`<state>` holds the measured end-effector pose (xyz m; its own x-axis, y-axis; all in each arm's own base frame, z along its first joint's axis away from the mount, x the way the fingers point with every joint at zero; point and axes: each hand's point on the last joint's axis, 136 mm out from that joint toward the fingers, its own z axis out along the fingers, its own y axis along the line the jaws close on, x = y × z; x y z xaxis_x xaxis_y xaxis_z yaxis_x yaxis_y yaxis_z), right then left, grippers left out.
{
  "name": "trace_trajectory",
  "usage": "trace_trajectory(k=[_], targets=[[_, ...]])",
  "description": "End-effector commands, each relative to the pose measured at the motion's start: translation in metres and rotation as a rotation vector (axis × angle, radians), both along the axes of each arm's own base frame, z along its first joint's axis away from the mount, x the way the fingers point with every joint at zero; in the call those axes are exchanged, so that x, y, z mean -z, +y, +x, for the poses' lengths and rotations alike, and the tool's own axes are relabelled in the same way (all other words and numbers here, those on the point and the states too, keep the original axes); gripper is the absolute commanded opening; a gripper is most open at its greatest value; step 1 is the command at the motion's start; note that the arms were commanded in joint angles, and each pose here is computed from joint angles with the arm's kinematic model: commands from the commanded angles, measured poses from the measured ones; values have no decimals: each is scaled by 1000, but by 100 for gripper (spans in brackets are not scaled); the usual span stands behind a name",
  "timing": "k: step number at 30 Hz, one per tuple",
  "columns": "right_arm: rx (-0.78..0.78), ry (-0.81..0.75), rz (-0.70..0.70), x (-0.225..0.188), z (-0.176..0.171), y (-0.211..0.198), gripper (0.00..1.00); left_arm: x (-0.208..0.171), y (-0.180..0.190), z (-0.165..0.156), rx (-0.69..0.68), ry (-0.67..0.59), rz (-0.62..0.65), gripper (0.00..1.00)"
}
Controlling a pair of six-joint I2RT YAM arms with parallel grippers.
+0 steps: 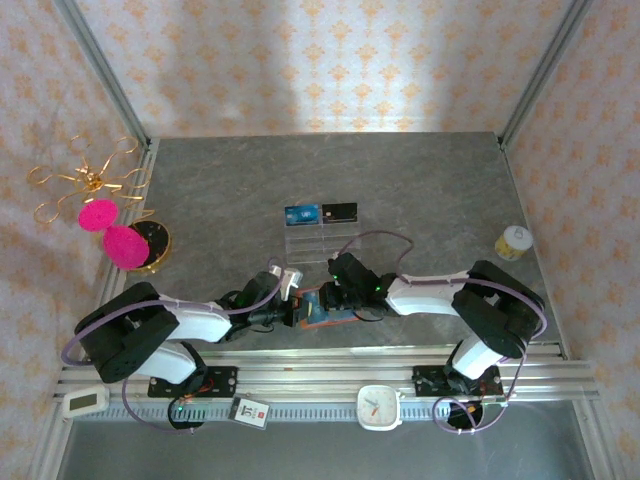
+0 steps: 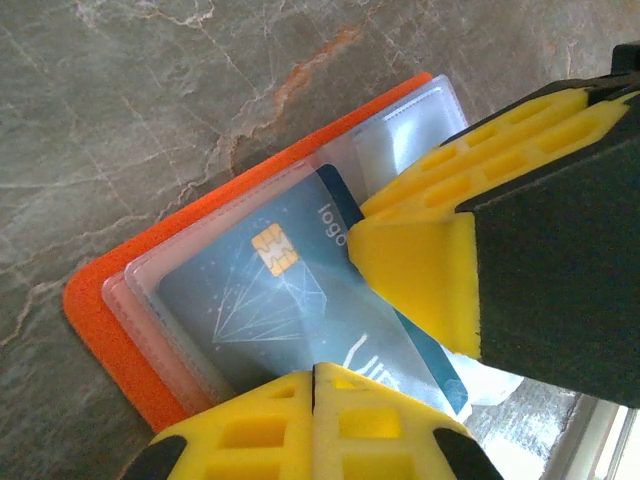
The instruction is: Take the credit cards out of the card holder
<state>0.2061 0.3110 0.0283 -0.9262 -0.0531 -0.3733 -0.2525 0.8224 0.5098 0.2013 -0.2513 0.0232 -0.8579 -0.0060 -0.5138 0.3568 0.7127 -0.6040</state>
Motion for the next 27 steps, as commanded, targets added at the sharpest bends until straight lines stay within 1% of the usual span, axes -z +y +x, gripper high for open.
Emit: trace_trajectory(k=[1, 2, 5, 10, 13, 17, 23, 25, 27], targets=[[-7, 12, -9, 5, -5, 1, 3, 5, 1, -1, 18, 0, 9, 0], [5, 8, -14, 6, -4, -2, 0, 5, 1, -2, 17, -1, 11, 0], [48, -14, -30, 3, -1, -12, 0, 7, 5, -1, 3, 5, 11, 0], [109, -38, -1, -7, 2, -27, 0, 6, 8, 0, -1, 8, -8, 0], [116, -41, 5, -11, 0, -32, 0, 5, 7, 0, 1, 7, -15, 0], [118, -21, 6, -6, -5, -34, 0, 2, 4, 2, 8, 3, -27, 0], [116, -11, 44, -7, -6, -29, 0, -39, -13, 10, 16, -64, -128, 0], [110, -9, 45, -7, -6, -28, 0, -50, -22, 10, 32, -91, -138, 0], [110, -7, 44, -6, -6, -28, 0, -52, -28, 10, 43, -104, -140, 0]])
